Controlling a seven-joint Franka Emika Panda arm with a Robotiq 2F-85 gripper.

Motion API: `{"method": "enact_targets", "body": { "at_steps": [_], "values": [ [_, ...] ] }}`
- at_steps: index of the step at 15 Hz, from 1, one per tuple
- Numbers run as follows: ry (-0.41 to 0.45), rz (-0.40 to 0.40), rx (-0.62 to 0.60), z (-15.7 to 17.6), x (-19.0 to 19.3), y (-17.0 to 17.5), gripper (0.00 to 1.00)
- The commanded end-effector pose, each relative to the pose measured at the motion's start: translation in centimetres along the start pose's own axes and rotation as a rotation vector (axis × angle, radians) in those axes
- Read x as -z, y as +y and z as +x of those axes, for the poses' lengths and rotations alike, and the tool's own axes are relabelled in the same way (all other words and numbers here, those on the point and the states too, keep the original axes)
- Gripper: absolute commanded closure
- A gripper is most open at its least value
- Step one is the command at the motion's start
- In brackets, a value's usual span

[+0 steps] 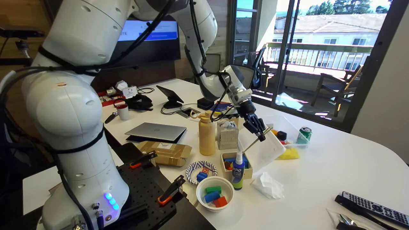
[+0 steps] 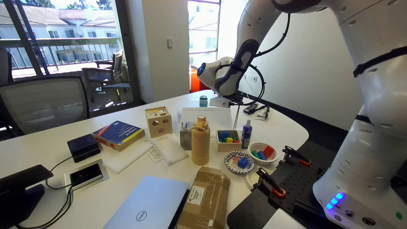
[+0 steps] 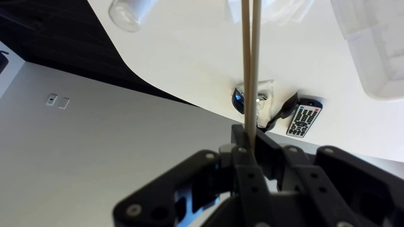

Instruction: Pick up the sticks and mix the objects in the box

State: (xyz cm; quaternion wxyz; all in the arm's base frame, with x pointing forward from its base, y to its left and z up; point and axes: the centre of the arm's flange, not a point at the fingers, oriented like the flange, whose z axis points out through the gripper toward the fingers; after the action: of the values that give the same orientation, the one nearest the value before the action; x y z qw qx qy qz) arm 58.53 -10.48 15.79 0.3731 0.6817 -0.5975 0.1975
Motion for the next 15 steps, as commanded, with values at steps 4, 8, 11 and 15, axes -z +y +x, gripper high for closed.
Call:
{"method": "enact_targets", "body": {
  "at_steps": [4, 8, 11, 15],
  "values": [
    [0.010, -0.050, 0.005, -2.5, -2.0, -2.9, 0.98],
    [0.028, -0.023, 0.003, -3.6, -2.7, -4.4, 0.98],
    [0.040, -0.006, 0.002, -4.2, -2.8, -5.8, 0.98],
    [0.022, 0.026, 0.020, -5.1, -2.4, -7.2, 0.98]
  ]
}}
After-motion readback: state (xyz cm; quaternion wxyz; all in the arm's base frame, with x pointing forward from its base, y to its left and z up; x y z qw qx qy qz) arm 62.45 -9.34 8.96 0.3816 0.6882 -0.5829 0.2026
